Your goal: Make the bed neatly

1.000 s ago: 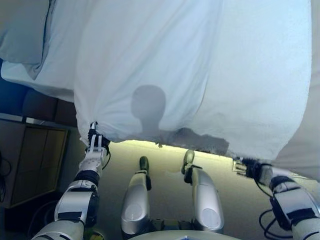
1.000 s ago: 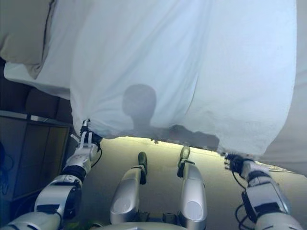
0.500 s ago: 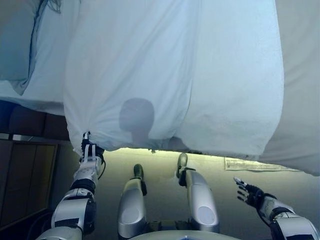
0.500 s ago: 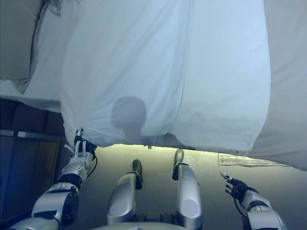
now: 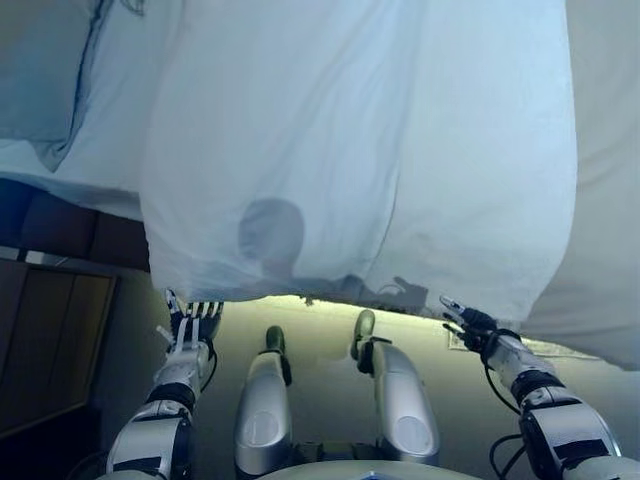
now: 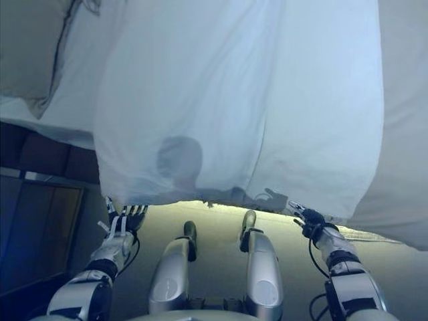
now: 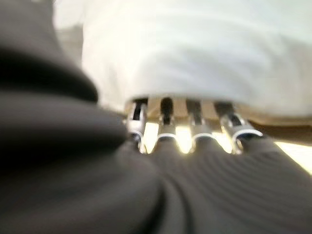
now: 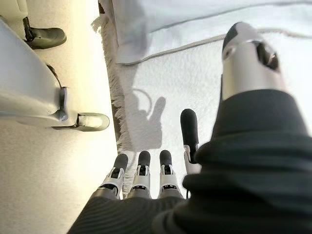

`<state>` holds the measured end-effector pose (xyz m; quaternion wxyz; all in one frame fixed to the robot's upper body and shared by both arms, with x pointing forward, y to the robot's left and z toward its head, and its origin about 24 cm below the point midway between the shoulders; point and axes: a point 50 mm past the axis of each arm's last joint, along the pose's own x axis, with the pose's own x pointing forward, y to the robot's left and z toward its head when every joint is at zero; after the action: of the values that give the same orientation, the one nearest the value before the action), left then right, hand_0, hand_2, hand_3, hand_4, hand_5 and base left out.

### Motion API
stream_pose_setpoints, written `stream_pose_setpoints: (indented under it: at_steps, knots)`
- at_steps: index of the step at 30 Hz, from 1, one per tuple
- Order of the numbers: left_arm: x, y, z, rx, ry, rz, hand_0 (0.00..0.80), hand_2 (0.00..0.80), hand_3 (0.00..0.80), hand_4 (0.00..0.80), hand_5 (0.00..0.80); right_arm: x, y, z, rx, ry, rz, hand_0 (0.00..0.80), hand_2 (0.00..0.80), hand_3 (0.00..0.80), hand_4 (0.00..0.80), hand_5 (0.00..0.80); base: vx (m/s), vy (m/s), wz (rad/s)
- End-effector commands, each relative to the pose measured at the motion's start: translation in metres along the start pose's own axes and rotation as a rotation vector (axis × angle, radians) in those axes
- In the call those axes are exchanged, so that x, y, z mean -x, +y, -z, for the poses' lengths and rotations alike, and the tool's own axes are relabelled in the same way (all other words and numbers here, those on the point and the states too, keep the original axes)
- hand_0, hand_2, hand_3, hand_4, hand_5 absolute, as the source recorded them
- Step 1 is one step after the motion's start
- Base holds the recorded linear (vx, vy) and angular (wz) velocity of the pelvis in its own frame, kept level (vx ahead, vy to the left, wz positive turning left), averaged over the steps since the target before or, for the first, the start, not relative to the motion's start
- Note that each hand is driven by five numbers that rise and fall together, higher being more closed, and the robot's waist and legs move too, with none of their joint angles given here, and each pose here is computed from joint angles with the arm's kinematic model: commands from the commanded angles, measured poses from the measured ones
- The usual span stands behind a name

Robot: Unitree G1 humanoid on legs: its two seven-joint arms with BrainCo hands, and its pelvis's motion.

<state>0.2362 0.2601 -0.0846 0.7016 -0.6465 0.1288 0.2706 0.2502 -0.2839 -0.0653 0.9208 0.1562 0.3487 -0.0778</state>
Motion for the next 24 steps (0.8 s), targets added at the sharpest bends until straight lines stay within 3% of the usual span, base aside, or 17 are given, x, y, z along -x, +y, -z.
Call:
stream_pose_setpoints:
  at_steps: [1, 7, 13, 17, 20, 24]
  knots:
    - [0.019, 0.037, -0.027, -0.045, -0.044, -0.1, 0.0, 0.0, 0.0, 0.0, 0.0, 0.007, -0.01, 0.02, -0.041, 0.005, -0.007, 0.0, 0.0, 0.0, 0.0, 0.0, 0.021, -0.016, 0.05]
    - [0.052, 0.087, -0.047, -0.055, -0.088, -0.261, 0.0, 0.0, 0.0, 0.0, 0.0, 0.017, -0.022, 0.046, -0.088, 0.054, 0.006, 0.0, 0.0, 0.0, 0.0, 0.0, 0.066, -0.009, 0.04]
    - [0.078, 0.113, -0.072, -0.07, -0.154, -0.362, 0.0, 0.0, 0.0, 0.0, 0.0, 0.029, -0.035, 0.079, -0.121, 0.14, 0.044, 0.0, 0.0, 0.0, 0.0, 0.0, 0.125, 0.002, 0.05]
    - [0.08, 0.115, -0.072, -0.124, -0.15, -0.363, 0.0, 0.0, 0.0, 0.0, 0.0, 0.037, -0.036, 0.107, -0.123, 0.221, 0.051, 0.0, 0.0, 0.0, 0.0, 0.0, 0.162, 0.018, 0.06]
    - [0.076, 0.112, -0.066, -0.267, -0.104, -0.352, 0.0, 0.0, 0.0, 0.0, 0.0, 0.042, -0.032, 0.127, -0.144, 0.277, 0.053, 0.0, 0.0, 0.0, 0.0, 0.0, 0.123, 0.02, -0.06]
    - [0.067, 0.103, -0.055, -0.294, -0.079, -0.262, 0.0, 0.0, 0.0, 0.0, 0.0, 0.052, -0.033, 0.152, -0.229, 0.331, 0.073, 0.0, 0.0, 0.0, 0.0, 0.0, 0.124, 0.017, -0.06]
